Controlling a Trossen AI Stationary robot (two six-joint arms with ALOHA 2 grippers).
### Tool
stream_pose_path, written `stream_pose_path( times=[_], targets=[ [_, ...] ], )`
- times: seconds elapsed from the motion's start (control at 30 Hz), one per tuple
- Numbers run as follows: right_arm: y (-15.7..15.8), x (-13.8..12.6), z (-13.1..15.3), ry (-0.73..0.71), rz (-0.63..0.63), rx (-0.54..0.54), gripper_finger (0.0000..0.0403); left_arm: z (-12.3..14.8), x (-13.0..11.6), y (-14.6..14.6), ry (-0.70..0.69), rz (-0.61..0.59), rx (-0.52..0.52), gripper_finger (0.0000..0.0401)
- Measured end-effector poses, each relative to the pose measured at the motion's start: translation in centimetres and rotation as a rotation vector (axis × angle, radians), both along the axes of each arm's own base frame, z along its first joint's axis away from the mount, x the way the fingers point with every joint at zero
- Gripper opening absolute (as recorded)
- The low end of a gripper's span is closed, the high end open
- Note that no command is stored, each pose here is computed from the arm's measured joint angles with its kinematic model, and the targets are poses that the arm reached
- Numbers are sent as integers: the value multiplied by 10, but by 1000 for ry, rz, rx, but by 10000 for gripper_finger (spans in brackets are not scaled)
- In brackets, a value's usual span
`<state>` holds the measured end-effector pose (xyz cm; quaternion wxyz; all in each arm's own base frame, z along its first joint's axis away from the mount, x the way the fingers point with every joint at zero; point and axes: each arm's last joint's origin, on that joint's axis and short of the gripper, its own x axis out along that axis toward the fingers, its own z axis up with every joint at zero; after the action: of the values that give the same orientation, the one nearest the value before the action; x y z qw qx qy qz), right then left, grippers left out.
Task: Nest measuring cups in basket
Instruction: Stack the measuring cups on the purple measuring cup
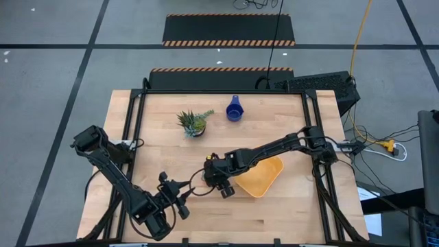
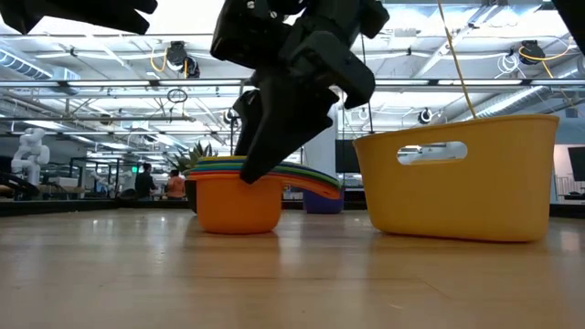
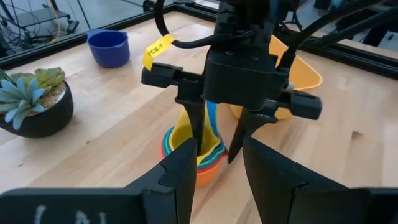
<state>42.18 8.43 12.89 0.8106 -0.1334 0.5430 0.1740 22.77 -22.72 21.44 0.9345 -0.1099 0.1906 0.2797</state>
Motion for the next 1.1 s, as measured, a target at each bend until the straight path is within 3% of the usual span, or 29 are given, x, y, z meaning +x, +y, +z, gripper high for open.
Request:
stream_pose_path(
  times=[0.23, 0.43, 0.6, 0.8, 1.1],
  targets=[
    [-2, 2, 3, -40, 13, -80, 148, 1, -3, -6, -14, -26, -1, 136],
    [-4, 2, 3, -72, 44, -298, 146, -1, -4, -10, -24, -35, -5, 136],
    [-6, 2, 3, -68, 58, -323, 135, -3, -6, -13, -30, -37, -17, 136],
    [-6, 1, 3, -62, 97, -354, 79, -6, -7, -19, -42, -50, -25, 136],
    [-8, 0, 11, -75, 137, -419, 79, -7, -8, -21, -49, -56, -30, 136]
  ],
)
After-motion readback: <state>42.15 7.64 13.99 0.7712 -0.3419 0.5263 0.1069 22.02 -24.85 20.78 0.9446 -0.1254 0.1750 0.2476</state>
